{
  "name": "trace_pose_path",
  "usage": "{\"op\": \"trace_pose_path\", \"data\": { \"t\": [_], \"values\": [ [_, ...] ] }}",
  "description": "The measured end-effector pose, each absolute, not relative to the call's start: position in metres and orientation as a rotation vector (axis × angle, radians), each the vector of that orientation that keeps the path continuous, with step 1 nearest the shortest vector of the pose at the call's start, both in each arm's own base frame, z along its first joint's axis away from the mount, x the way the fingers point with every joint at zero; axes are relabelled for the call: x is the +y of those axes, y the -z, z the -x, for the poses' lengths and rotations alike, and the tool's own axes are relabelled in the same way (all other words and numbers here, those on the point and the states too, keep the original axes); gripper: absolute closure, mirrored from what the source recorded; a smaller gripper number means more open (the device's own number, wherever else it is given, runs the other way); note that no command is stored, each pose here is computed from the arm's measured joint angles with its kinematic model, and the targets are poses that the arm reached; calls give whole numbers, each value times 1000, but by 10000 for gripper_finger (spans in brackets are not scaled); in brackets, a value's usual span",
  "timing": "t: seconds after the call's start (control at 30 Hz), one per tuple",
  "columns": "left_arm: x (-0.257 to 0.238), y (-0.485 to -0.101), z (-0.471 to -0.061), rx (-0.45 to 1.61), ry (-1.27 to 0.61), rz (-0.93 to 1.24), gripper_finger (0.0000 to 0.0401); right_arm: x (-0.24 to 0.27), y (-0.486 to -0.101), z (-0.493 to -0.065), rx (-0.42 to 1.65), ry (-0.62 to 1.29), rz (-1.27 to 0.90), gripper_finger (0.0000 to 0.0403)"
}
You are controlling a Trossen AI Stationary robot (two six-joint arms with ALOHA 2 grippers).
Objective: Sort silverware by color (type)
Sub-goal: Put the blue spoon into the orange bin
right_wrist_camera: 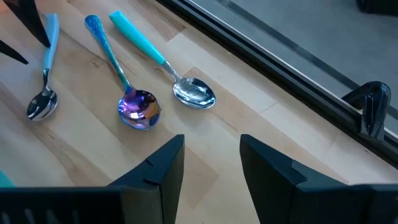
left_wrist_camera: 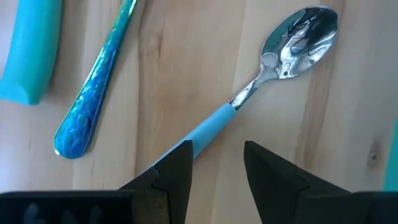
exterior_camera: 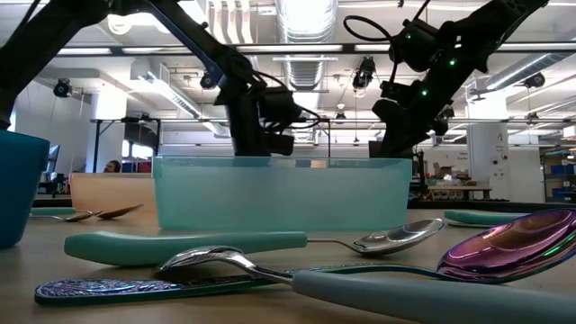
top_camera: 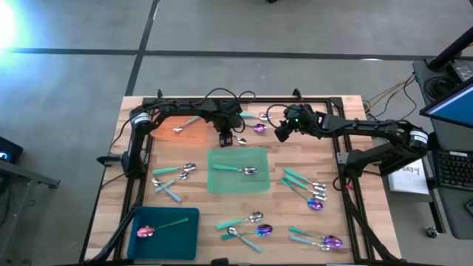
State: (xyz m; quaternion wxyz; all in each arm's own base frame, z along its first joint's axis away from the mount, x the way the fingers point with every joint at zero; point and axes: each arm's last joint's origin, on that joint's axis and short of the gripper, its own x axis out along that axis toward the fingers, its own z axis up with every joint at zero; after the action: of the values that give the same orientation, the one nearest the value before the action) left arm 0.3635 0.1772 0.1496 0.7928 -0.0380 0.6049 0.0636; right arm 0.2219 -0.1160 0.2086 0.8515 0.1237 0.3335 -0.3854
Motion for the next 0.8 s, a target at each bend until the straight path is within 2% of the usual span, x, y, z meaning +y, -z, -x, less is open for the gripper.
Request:
{"op": "trace_pose_path", "data": {
  "t": [0.2, 0.8],
  "values": [
    [178, -158, -367, 1273, -114, 44, 272, -116, -209, -222, 702, 811, -260, 257],
    [187, -135, -369, 1282, -87, -17, 272, -116, -209, -222, 702, 811, -261, 257]
  ]
}}
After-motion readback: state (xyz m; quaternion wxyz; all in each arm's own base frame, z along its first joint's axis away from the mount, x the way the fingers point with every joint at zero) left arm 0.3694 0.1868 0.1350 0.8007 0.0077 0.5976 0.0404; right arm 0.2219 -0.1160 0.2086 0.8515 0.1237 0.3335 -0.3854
